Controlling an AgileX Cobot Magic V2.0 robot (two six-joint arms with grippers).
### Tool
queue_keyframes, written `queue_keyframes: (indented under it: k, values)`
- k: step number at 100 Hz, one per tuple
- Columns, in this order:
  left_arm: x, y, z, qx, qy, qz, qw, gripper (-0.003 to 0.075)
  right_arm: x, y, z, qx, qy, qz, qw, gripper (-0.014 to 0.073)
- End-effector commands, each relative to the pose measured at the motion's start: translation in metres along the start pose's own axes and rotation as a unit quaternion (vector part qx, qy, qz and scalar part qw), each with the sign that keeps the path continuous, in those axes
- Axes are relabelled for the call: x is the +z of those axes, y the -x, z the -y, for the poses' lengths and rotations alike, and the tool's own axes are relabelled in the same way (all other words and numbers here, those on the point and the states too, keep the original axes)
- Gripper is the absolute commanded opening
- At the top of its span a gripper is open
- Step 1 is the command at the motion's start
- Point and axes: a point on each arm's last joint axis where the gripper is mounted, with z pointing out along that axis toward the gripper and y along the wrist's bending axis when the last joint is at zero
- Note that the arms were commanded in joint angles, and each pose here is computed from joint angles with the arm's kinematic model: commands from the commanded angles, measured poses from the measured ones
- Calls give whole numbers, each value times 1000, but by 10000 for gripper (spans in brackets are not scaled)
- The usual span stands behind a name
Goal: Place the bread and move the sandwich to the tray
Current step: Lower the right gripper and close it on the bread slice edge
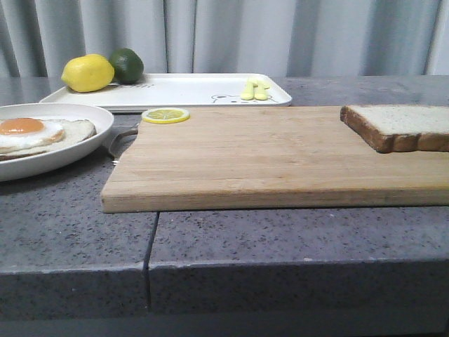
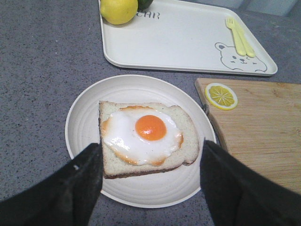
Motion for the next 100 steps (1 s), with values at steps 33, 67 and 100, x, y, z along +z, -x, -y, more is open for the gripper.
queue_keyframes:
  k: [33,67,100]
  values:
    - [-5,15,3,-11,-7,46,999,421,-2,9,-7,2,27,16,999,466]
    - [-5,15,3,-11,-7,46,999,421,-2,11,-9,11,34,22,999,466]
    - [-5,15,3,-11,-7,46,999,421,5,10,-2,21,34,8,999,466]
